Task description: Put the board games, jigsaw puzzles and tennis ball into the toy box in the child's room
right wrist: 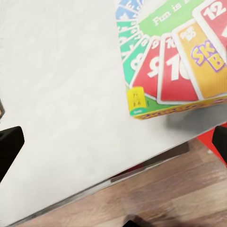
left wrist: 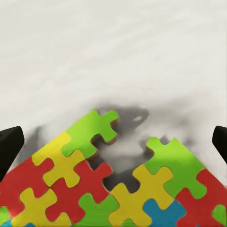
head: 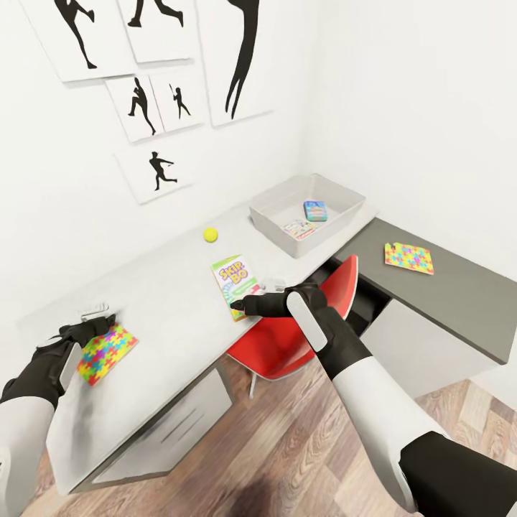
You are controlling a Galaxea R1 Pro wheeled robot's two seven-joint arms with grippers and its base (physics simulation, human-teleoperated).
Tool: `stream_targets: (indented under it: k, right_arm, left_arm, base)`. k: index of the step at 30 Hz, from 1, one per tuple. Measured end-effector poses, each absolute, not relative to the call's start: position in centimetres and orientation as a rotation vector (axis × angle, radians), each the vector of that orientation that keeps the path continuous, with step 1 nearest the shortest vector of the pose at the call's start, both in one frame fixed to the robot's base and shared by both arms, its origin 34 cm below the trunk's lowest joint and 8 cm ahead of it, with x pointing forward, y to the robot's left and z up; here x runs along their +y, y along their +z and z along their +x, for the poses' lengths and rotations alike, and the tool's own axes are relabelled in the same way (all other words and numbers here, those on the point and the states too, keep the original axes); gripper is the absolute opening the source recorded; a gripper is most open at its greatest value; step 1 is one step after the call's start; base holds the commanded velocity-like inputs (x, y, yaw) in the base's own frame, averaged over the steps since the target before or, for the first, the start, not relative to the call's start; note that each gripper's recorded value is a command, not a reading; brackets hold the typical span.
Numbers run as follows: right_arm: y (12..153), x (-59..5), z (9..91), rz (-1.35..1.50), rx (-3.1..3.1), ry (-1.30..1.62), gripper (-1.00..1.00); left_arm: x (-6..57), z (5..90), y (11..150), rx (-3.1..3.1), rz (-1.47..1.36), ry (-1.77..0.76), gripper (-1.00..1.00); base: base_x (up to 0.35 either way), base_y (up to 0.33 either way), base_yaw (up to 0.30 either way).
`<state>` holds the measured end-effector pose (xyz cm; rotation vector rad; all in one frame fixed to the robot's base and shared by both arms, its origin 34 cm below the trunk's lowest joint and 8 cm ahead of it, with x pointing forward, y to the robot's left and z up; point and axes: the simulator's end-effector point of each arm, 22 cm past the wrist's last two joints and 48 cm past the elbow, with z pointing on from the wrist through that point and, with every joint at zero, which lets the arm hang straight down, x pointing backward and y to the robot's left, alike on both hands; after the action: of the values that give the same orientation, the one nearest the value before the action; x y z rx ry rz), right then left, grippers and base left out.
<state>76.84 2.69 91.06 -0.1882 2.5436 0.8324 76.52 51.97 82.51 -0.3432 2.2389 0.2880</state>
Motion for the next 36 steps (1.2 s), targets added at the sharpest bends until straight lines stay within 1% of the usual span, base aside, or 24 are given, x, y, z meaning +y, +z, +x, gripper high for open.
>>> stream_targets:
  k: [22, 36]
  right_arm:
    - [91.10, 2.72, 76.83, -0.190, 2.543, 0.831, 1.00]
    - [91.10, 2.69, 76.87, -0.189, 2.542, 0.831, 1.00]
  left_arm:
    - [51.98, 76.50, 82.52, 2.238, -0.343, 0.289, 1.00]
    - [51.99, 76.51, 82.51, 2.238, -0.343, 0.289, 1.00]
  base:
    - [-0.006, 0.003, 0.000]
    - [-0.070, -0.026, 0.000]
